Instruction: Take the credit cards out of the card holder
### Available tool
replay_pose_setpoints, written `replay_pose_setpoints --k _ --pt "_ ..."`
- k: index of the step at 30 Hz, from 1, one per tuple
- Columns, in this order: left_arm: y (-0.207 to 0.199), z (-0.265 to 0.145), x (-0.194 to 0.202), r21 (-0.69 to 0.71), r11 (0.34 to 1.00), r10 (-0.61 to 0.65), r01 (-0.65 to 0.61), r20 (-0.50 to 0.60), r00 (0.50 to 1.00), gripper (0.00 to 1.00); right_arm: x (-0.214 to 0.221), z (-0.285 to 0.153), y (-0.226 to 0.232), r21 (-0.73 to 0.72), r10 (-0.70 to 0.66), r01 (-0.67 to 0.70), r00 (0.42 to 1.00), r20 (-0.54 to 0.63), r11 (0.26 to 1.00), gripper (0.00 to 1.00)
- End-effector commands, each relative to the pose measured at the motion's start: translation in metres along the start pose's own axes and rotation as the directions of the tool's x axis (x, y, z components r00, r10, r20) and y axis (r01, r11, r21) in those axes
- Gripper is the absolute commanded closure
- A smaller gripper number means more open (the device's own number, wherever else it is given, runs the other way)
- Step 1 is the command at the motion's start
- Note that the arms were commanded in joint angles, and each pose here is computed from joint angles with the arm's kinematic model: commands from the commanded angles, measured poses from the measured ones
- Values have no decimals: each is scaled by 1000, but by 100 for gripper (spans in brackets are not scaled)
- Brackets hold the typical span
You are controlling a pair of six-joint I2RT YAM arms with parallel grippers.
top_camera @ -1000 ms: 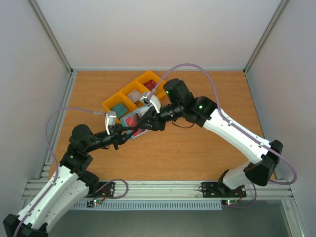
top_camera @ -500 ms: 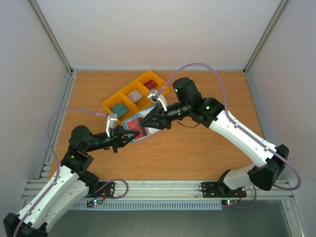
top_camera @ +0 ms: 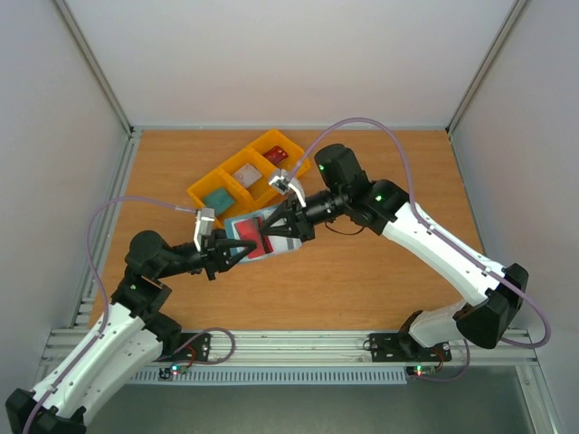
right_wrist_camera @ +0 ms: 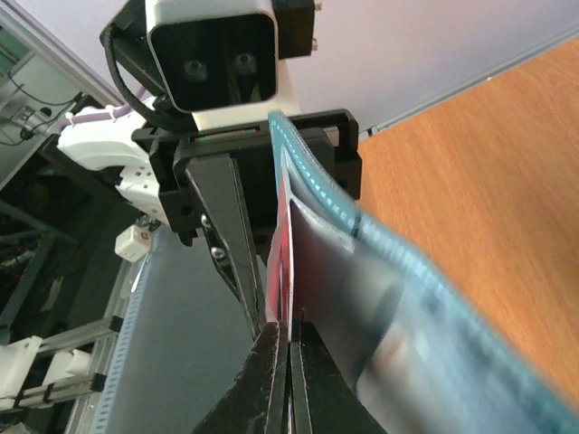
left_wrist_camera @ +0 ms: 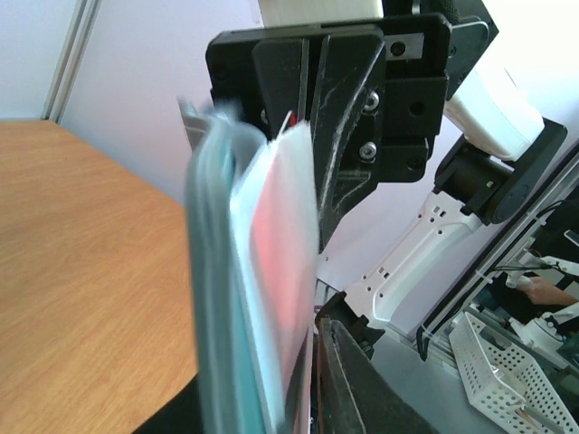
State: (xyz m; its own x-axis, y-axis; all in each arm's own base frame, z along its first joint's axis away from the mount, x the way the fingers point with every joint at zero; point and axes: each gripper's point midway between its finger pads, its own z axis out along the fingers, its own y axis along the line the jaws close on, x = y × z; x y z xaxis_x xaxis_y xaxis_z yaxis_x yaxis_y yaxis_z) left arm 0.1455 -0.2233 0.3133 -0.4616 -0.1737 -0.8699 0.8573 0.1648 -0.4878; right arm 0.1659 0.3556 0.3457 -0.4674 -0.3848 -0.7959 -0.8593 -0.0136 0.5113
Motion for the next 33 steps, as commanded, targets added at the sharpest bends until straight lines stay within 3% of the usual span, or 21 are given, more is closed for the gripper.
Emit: replay_pose_setpoints --k 1,8,20,24,28,31,33 --pt "-22 -3 -19 64 994 86 -89 59 995 80 2 -12 -1 21 7 -8 1000 14 1000 99" --pt "-22 -3 -18 65 995 73 -77 57 996 97 -4 -20 -5 34 6 -7 999 35 999 99" --pt "-17 -3 -18 43 997 59 -62 64 996 91 12 -44 -19 126 57 -59 998 18 990 99" --pt "-14 -3 -17 28 998 49 -51 60 997 99 12 -42 -19 116 62 -64 998 20 991 99" --pt "15 -5 -16 -128 992 6 4 78 997 100 9 -53 -17 159 47 -51 999 28 986 99" --pt "66 -15 4 -360 924 -105 125 75 992 100 8 -75 -21 244 50 -62 997 54 968 99" --pt "83 -17 26 -413 887 -204 206 49 978 100 6 -88 -20 296 45 -65 996 75 953 99"
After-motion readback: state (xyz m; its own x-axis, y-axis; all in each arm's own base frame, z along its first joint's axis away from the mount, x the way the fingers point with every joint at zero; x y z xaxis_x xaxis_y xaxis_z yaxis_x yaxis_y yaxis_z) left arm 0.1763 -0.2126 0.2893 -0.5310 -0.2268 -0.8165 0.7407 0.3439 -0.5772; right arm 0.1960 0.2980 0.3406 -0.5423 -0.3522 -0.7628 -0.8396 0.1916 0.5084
